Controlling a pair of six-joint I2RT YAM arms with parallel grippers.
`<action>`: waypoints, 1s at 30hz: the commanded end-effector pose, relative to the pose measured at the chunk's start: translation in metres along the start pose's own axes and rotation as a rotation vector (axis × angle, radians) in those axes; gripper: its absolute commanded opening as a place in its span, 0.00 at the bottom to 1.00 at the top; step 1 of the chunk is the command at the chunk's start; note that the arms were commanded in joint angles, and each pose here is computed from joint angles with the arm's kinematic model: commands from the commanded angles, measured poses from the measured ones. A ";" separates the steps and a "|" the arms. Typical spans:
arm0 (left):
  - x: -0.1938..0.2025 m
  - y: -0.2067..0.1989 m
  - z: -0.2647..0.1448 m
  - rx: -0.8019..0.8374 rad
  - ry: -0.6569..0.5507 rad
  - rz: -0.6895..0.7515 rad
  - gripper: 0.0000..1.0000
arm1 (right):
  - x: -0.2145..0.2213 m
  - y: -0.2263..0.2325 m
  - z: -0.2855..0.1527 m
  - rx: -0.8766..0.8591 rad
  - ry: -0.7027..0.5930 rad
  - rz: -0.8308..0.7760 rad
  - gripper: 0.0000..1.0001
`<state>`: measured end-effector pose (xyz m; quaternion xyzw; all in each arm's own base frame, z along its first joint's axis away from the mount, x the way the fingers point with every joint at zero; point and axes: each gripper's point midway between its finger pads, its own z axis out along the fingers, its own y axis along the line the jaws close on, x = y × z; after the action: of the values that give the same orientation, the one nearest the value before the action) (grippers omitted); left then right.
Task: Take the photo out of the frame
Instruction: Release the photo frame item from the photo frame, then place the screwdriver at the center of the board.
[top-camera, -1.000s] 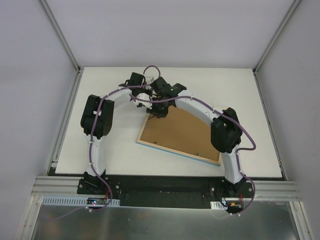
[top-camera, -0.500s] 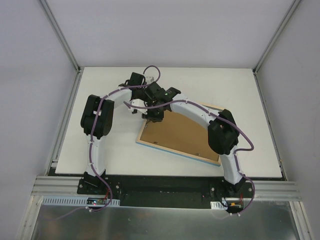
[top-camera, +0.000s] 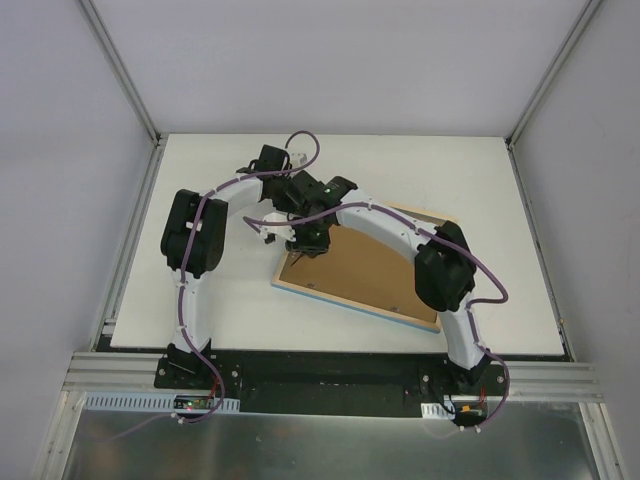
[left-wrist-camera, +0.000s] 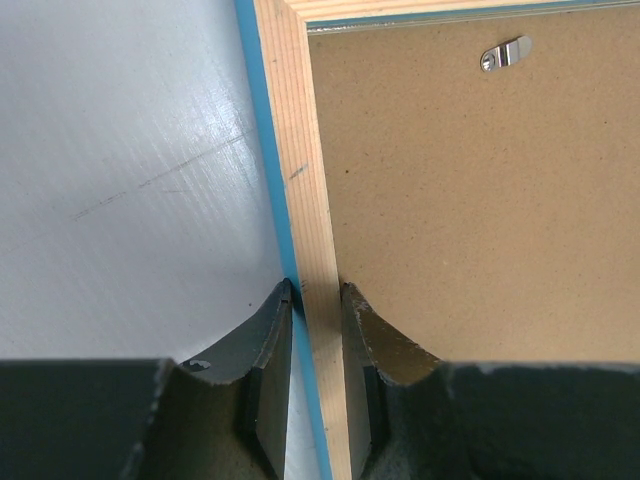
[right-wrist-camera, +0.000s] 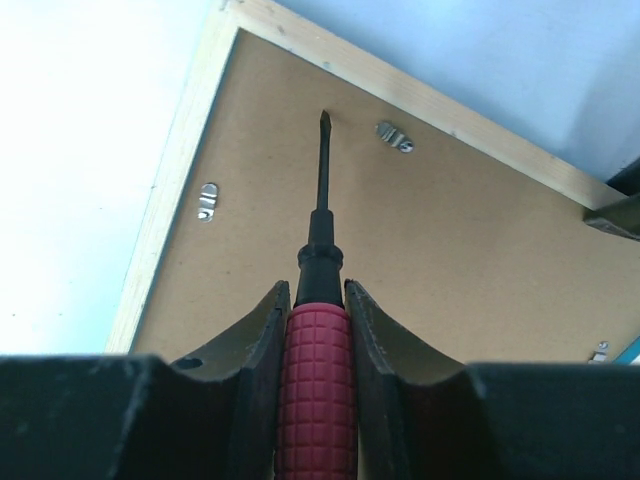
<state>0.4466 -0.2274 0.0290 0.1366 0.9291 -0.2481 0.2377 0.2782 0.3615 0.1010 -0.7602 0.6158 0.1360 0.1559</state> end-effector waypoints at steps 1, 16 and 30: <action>0.023 0.019 0.000 -0.052 0.062 -0.028 0.00 | 0.002 0.030 -0.011 -0.101 0.040 -0.042 0.01; 0.020 0.031 -0.008 -0.109 0.045 -0.087 0.00 | 0.062 0.010 -0.138 -0.074 -0.045 0.396 0.01; 0.015 0.094 -0.073 -0.292 -0.038 -0.266 0.00 | 0.268 0.076 -0.227 -0.103 0.341 0.787 0.01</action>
<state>0.4543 -0.1436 0.0305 0.0200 0.9509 -0.1929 0.2413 0.3562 0.0754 0.1897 -0.4994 0.8502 0.0831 0.1442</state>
